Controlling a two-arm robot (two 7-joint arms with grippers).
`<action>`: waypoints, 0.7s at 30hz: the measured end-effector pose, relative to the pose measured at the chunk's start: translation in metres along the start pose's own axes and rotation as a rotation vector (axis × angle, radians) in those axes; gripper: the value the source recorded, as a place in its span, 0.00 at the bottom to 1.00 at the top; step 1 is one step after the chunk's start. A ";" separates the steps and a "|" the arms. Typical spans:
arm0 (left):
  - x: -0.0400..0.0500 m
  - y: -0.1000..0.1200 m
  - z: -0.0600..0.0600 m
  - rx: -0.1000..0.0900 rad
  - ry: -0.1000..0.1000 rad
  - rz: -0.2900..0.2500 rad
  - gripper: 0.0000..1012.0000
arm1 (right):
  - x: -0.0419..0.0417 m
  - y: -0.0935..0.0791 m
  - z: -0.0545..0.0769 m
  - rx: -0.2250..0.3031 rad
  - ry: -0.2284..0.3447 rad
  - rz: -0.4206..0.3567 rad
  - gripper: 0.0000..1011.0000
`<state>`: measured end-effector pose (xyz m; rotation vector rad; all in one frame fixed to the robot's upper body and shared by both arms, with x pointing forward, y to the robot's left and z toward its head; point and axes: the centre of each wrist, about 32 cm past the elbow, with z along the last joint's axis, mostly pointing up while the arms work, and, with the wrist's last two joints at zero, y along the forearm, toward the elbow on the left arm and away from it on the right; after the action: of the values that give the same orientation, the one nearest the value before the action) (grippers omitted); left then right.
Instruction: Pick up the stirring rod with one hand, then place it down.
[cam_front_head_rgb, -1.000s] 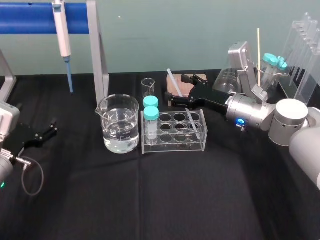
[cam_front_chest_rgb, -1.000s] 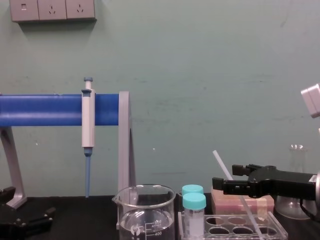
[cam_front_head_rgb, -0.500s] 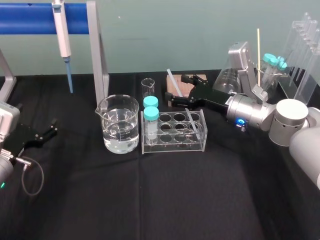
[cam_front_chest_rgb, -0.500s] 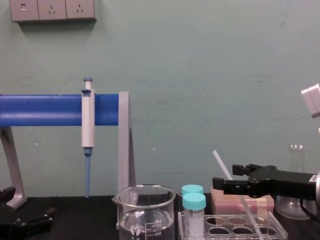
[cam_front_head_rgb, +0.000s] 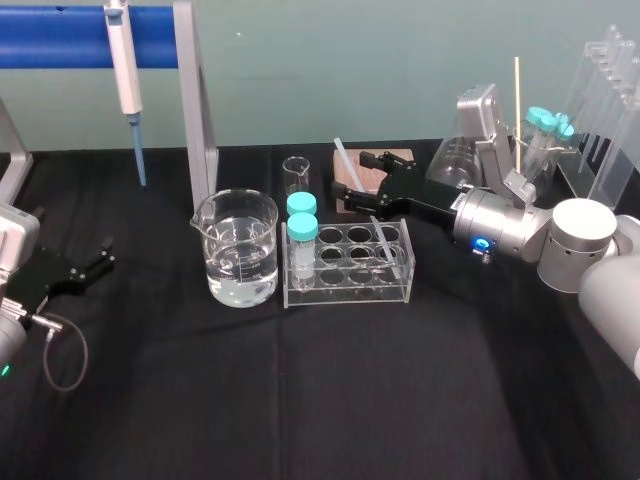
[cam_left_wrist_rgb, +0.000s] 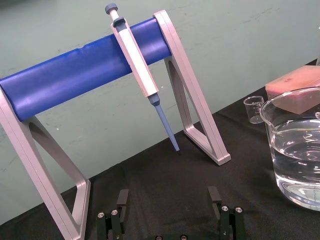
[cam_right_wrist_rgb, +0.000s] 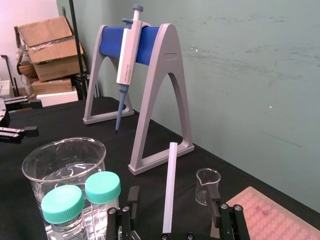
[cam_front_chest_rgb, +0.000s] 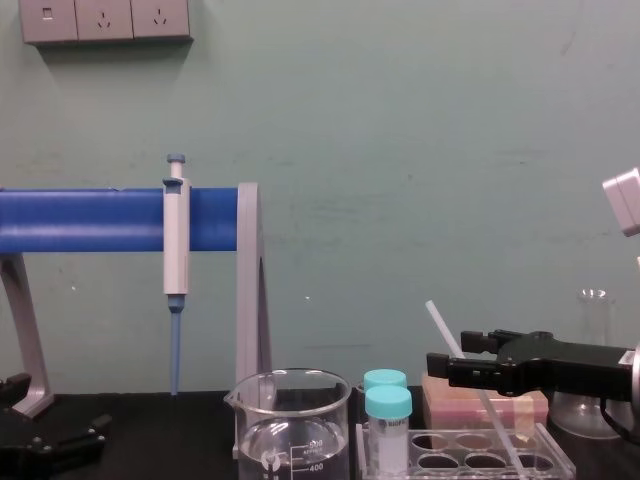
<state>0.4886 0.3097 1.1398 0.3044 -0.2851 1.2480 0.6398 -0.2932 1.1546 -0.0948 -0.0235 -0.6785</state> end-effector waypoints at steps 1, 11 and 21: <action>0.0000 0.000 0.000 0.000 0.000 0.000 0.99 | 0.0000 0.000 0.000 0.000 0.000 0.000 0.84; 0.0000 0.000 0.000 0.000 0.000 0.000 0.99 | 0.0000 0.000 0.000 0.001 0.000 -0.001 0.54; 0.0000 0.000 0.000 0.000 0.000 0.000 0.99 | 0.0000 0.000 0.000 0.001 0.000 -0.001 0.22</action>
<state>0.4886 0.3097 1.1398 0.3044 -0.2850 1.2480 0.6398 -0.2932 1.1547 -0.0940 -0.0236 -0.6791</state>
